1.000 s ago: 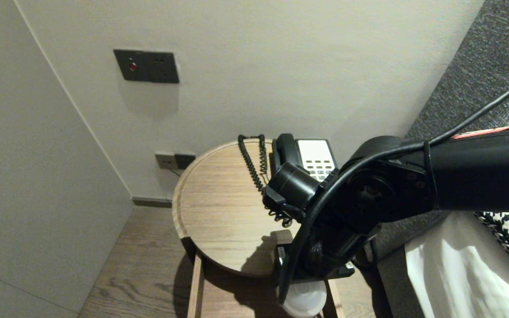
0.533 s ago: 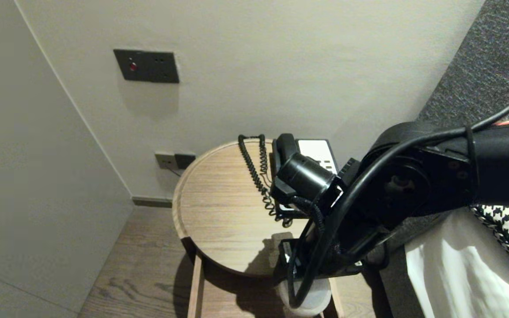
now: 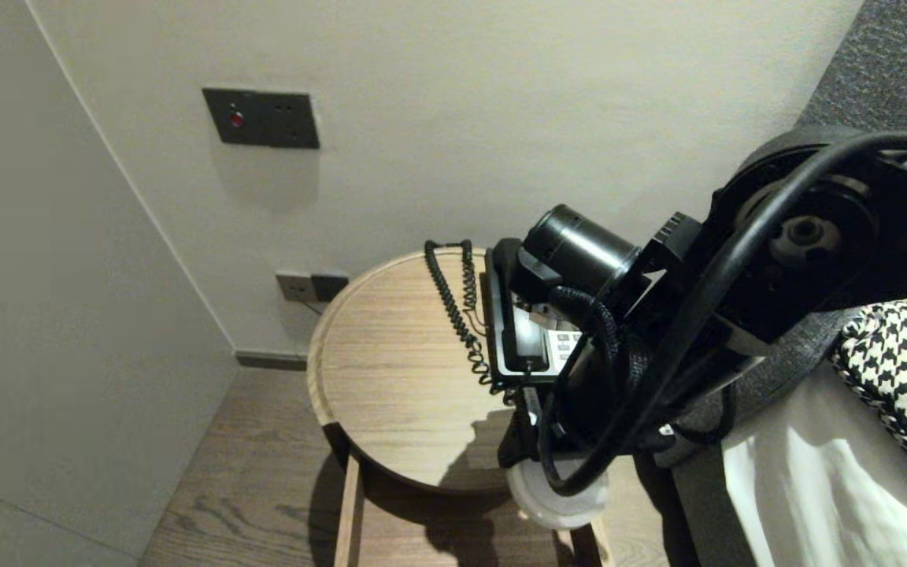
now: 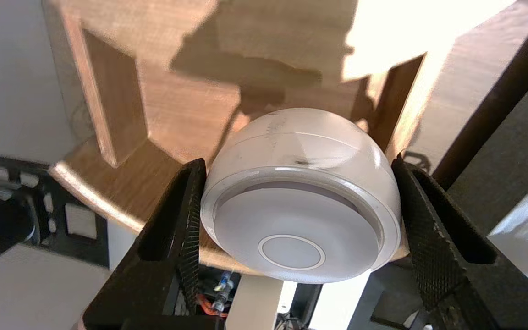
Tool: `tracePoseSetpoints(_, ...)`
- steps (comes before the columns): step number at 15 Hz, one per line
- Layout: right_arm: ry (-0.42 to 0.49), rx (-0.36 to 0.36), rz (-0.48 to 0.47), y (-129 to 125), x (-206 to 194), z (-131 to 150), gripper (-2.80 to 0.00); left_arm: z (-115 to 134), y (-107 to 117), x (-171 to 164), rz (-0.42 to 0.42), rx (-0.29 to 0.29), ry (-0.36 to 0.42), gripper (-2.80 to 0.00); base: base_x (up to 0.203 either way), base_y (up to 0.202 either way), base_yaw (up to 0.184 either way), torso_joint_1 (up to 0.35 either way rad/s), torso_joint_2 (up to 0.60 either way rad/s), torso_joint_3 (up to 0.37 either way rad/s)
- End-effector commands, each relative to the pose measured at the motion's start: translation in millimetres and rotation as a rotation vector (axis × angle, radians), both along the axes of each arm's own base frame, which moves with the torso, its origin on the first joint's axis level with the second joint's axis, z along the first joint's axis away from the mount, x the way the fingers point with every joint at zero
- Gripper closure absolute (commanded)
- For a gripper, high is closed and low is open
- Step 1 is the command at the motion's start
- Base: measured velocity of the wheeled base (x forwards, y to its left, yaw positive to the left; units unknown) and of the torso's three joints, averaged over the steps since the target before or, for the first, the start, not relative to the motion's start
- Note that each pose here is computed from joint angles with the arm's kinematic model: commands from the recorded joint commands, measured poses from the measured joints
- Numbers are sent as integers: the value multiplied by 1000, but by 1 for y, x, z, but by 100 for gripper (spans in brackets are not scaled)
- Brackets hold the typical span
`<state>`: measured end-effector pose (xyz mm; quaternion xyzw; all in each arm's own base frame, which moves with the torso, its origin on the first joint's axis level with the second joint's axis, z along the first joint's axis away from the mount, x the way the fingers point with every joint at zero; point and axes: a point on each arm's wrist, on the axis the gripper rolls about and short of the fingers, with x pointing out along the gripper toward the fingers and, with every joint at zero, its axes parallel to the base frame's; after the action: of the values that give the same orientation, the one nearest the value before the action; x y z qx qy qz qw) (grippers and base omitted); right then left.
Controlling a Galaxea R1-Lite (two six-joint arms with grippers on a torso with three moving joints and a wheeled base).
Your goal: Take the remote control out of the drawer one by one and place them on the table
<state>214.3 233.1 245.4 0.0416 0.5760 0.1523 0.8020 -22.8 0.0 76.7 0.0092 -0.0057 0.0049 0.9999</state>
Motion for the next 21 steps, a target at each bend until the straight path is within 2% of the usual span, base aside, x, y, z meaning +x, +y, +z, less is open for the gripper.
tracePoseSetpoints(1,12,-23,-5,2,12,-5,0,0,0,0,1,0,-2,0,0,0,0,0,0,0)
tracePoseSetpoints(4,-20,3,1,10,25,0,0,0,0,0,1,0,-2,0,0,0,0,0,0,0)
tracePoseSetpoints(9,-1,-28,27,23,34,-17,0,0,0,0,1,0,-2,0,0,0,0,0,0,0)
tracePoseSetpoints(21,22,-69,34,24,47,-33,0,0,0,0,1,0,-2,0,0,0,0,0,0,0)
